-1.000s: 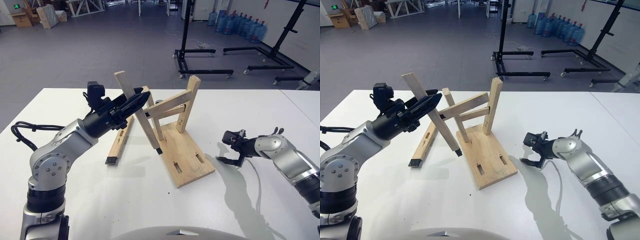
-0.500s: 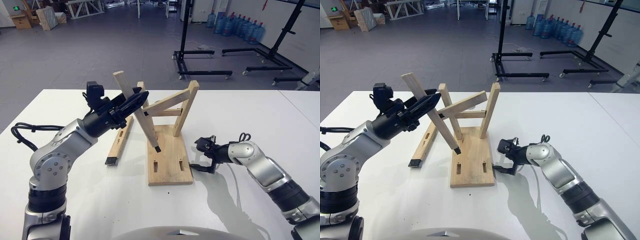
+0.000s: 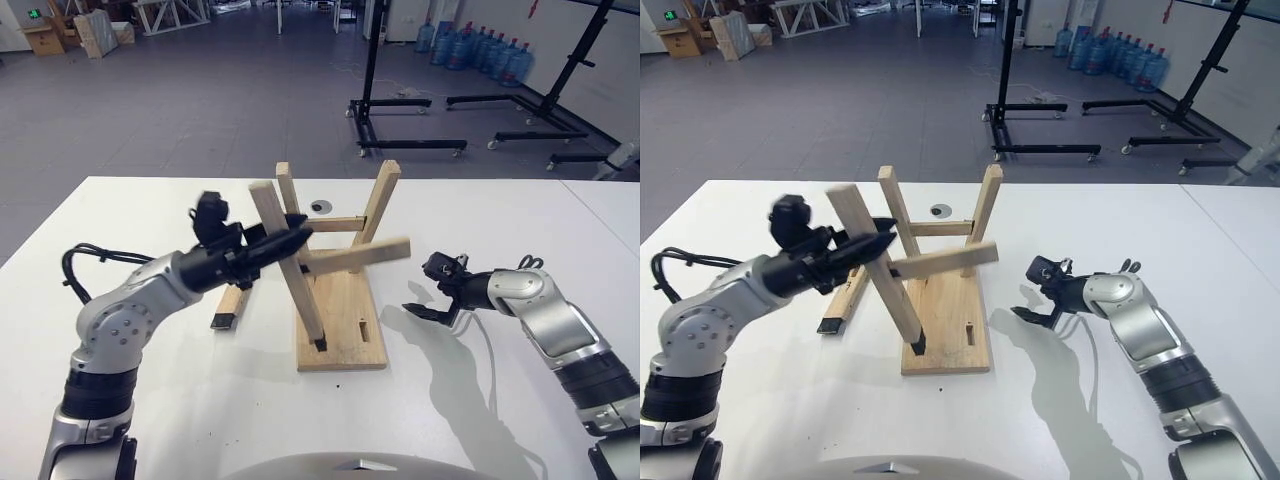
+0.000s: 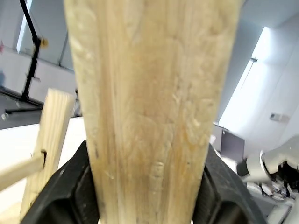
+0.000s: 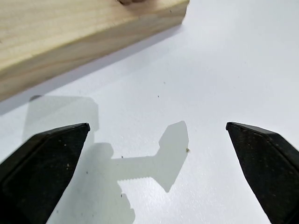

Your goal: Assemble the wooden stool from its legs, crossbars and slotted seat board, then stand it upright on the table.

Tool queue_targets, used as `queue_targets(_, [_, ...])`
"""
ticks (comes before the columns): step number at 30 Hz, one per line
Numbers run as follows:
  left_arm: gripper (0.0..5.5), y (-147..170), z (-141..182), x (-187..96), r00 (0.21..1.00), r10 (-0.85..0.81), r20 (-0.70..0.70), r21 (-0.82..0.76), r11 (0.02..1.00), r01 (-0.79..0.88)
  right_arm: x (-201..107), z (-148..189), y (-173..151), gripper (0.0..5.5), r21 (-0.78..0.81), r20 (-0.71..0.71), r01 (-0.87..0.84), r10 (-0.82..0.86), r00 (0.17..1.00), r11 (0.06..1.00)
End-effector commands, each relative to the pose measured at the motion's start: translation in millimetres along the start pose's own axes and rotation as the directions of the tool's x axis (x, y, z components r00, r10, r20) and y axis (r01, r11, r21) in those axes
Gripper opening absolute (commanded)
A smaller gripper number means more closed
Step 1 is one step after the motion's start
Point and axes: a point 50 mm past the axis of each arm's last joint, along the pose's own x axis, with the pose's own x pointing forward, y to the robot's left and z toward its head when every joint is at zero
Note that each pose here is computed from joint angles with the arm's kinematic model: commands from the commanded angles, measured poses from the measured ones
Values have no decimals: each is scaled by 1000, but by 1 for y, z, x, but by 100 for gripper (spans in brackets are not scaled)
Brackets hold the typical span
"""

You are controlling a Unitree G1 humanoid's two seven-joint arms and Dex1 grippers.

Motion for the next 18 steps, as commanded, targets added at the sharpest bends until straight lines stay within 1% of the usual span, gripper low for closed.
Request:
queue_targets(1, [209, 13, -8, 3, 995, 7, -102, 86, 996, 2, 3, 9, 1, 540, -9, 23, -3, 4, 1000, 1000])
queue_targets(4, [209, 19, -13, 8, 988, -2, -152, 141, 990, 23, 4, 10, 3, 540, -6, 28, -7, 8, 1000, 1000])
queue_targets(9, [207, 23, -19, 11, 987, 4, -160, 155, 988, 21, 7, 11, 7, 540, 0, 33, -17, 17, 999, 1000])
queue_targets(11, [207, 21, -27, 10, 982, 5, -190, 157, 987, 25, 7, 11, 9, 540, 3, 35, -23, 23, 999, 1000])
queue_targets(15, [207, 16, -46, 5, 959, 26, -283, 204, 978, 33, 8, 10, 11, 540, 7, 35, -29, 29, 999, 1000])
queue_targets(18, [206, 5, -63, -1, 925, 64, -376, 293, 955, 52, 10, 9, 15, 540, 11, 36, -39, 38, 999, 999])
